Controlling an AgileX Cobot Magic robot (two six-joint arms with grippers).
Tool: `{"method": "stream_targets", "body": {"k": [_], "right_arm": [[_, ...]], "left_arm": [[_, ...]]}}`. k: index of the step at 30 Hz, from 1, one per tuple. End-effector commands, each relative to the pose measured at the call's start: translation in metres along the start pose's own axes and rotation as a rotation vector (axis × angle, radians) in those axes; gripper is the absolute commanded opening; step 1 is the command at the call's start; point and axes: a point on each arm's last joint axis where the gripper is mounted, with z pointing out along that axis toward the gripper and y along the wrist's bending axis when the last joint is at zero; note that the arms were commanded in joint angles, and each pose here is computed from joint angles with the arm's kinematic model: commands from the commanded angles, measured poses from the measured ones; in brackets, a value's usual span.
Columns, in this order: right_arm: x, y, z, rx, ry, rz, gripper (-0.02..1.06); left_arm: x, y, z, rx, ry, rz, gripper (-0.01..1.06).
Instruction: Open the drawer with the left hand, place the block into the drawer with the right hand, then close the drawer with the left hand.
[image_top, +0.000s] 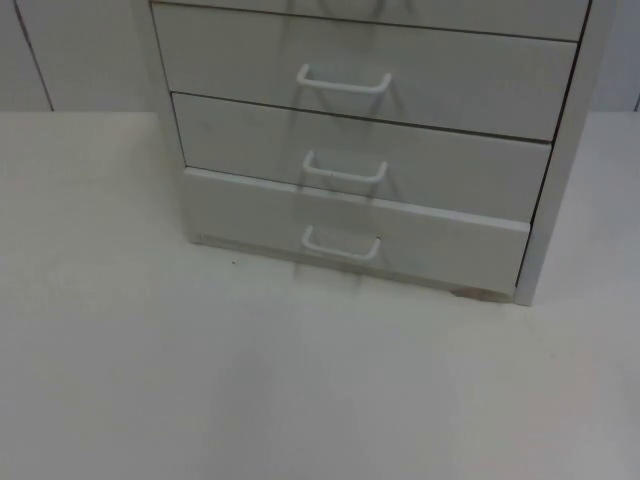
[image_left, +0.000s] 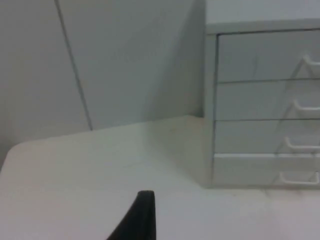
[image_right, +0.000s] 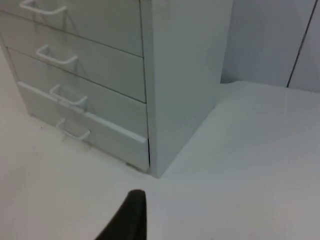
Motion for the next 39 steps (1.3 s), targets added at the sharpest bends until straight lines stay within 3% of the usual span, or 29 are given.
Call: {"method": "stream_targets", "body": {"k": [1, 7, 12, 29, 39], "right_arm": [[0.007, 0.001, -0.006, -0.011, 0.005, -0.013, 1.05], [0.035, 0.003, -0.007, -0.002, 0.004, 0.004, 1.05], [0.054, 0.000, 0.003, 0.028, 0.123, 0.034, 1.05], [0.058, -0.006, 0.013, 0.091, 0.113, 0.039, 1.05], [0.058, -0.006, 0.013, 0.091, 0.113, 0.039, 1.05]], "left_arm": [[0.005, -0.002, -0.007, 0.026, -0.010, -0.012, 1.05], [0.020, 0.000, -0.025, -0.046, -0.016, -0.028, 1.05], [0.027, 0.004, -0.027, -0.089, 0.041, -0.056, 1.05], [0.075, 0.008, 0.021, -0.085, 0.250, -0.085, 1.05], [0.077, 0.012, 0.023, -0.128, 0.248, -0.092, 1.05]]}}
